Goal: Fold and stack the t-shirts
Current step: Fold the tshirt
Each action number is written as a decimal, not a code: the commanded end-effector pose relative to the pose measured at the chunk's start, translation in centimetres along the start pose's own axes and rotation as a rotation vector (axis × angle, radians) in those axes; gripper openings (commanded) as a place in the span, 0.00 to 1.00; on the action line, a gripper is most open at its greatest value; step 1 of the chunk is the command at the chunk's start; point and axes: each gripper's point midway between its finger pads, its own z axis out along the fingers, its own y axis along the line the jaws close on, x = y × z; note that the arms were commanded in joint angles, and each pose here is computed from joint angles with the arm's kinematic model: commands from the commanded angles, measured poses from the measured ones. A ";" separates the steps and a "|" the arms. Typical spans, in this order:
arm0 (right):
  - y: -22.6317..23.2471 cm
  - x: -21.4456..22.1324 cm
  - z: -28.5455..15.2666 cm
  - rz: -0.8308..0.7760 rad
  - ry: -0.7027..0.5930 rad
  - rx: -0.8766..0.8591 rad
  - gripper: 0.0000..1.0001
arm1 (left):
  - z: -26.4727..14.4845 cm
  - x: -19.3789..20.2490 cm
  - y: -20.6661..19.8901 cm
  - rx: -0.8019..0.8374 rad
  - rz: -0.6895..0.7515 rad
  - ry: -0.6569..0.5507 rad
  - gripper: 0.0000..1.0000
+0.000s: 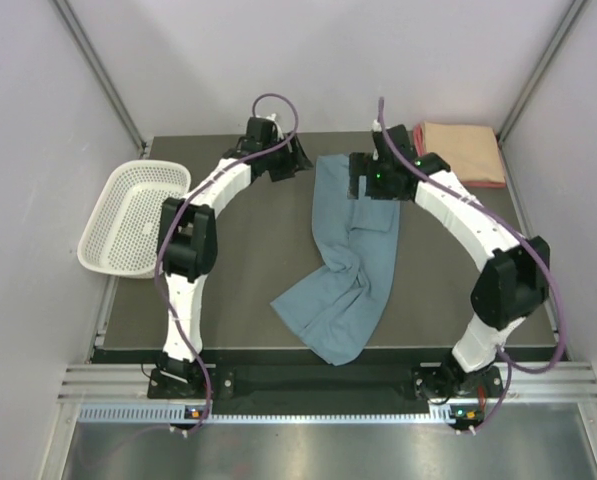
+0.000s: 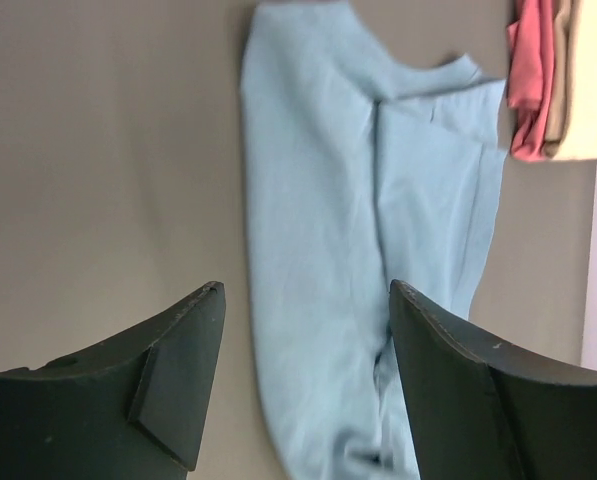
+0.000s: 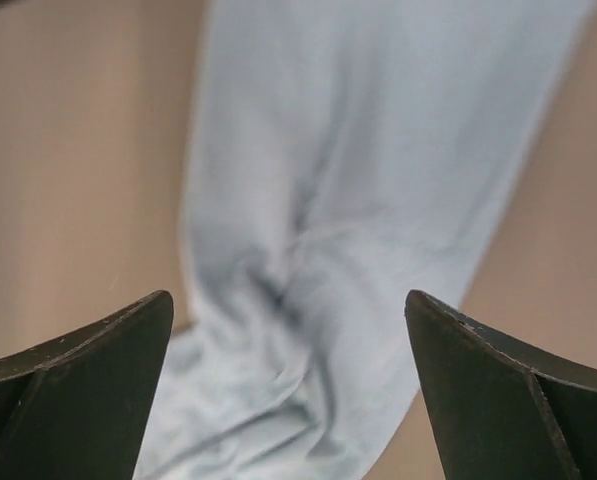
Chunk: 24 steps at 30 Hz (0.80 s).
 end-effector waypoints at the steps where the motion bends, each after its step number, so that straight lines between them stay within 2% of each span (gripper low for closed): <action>1: -4.5 -1.7 2.7 0.084 0.014 0.134 1.00 | 2.3 -2.2 -2.5 0.051 0.040 -0.102 0.72; 5: -9.1 -4.4 4.8 0.148 -0.025 0.168 1.00 | 6.0 -1.4 -1.7 0.072 0.040 -0.088 0.72; 6: -10.4 -5.6 5.3 0.171 -0.065 0.150 1.00 | 6.4 -2.0 -2.3 0.091 0.059 -0.110 0.72; 9: -12.2 -6.1 6.8 0.169 -0.079 0.101 0.95 | 7.9 -2.3 -1.9 0.109 0.062 -0.144 0.72; 13: -14.0 -6.7 9.2 0.191 -0.084 0.076 0.81 | 9.2 -2.8 -1.6 0.123 0.059 -0.179 0.70; 15: -14.3 -6.7 10.0 0.210 -0.086 0.048 0.78 | 10.0 -3.0 -1.2 0.120 0.048 -0.185 0.70; 16: -14.4 -6.7 11.0 0.222 -0.090 0.037 0.70 | 10.3 -3.1 -1.1 0.123 0.044 -0.191 0.70; 19: -14.3 -6.5 12.9 0.234 -0.079 0.008 0.60 | 11.2 -3.1 -0.7 0.134 0.015 -0.192 0.67; 24: -15.6 -6.7 15.2 0.271 -0.084 0.021 0.54 | 12.4 -3.4 0.0 0.158 -0.029 -0.212 0.65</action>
